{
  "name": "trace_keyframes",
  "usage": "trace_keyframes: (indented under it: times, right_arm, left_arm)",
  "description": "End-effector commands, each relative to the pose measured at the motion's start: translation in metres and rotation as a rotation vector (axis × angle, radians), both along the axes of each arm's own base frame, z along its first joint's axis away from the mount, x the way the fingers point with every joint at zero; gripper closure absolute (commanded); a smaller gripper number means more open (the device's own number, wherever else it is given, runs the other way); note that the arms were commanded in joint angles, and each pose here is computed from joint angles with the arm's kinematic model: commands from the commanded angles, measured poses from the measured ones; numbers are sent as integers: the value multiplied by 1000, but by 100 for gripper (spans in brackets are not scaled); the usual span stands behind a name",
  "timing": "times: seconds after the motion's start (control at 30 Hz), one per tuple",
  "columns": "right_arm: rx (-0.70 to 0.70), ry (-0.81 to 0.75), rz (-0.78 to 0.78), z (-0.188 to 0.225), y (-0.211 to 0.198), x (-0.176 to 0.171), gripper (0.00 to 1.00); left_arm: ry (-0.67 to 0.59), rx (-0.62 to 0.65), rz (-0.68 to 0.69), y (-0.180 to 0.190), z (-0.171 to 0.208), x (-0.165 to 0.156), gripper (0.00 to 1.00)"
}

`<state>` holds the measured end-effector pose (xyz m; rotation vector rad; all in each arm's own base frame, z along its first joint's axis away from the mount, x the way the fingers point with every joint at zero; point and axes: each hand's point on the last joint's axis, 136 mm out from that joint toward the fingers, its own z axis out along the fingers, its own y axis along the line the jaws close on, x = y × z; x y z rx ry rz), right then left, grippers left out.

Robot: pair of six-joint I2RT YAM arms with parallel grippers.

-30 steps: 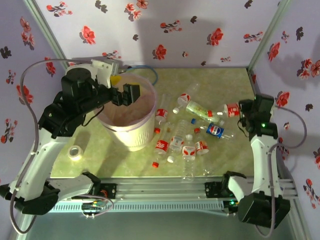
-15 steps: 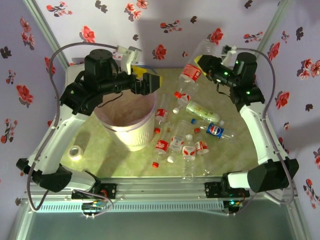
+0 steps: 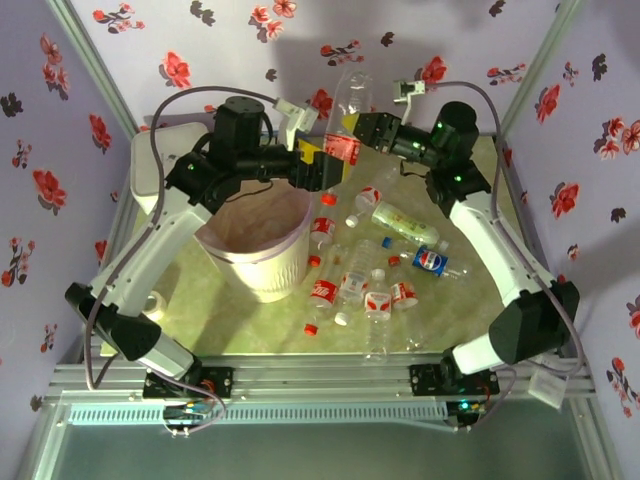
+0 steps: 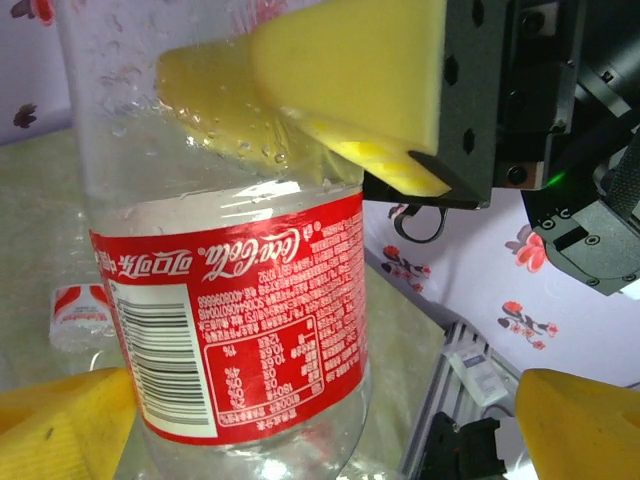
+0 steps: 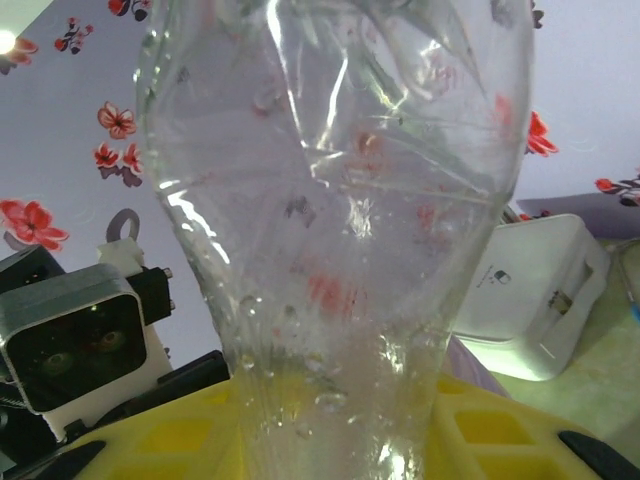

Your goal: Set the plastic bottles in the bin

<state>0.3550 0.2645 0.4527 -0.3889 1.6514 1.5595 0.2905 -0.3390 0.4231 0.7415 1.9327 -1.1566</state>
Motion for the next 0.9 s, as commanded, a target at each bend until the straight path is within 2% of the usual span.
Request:
trace_keyframes:
  times: [0.0, 0.17, 0.33, 0.37, 0.47, 0.6, 0.7, 0.87]
  right_arm:
    - [46, -93, 106, 26, 17, -22, 73]
    - [59, -89, 120, 28, 23, -21, 73]
    - [82, -82, 162, 33, 29, -23, 74]
    - [82, -80, 163, 33, 30, -22, 74]
    - [82, -77, 160, 32, 32, -17, 74]
    - [78, -69, 135, 29, 33, -9, 72]
    - [73, -65, 124, 26, 34, -3, 64]
    - [42, -58, 76, 20, 27, 6, 33]
  left_arm:
    - [-70, -51, -51, -9, 12, -1, 6]
    - [-97, -82, -19, -5, 16, 13, 19]
    - [-82, -93, 30, 5, 13, 32, 11]
    - [-84, -96, 32, 5, 13, 33, 14]
    - [-97, -98, 30, 6, 15, 32, 31]
    - [-106, -96, 33, 8, 17, 32, 46]
    - [-101, -89, 36, 10, 16, 34, 51]
    - [-103, -86, 54, 17, 18, 38, 52]
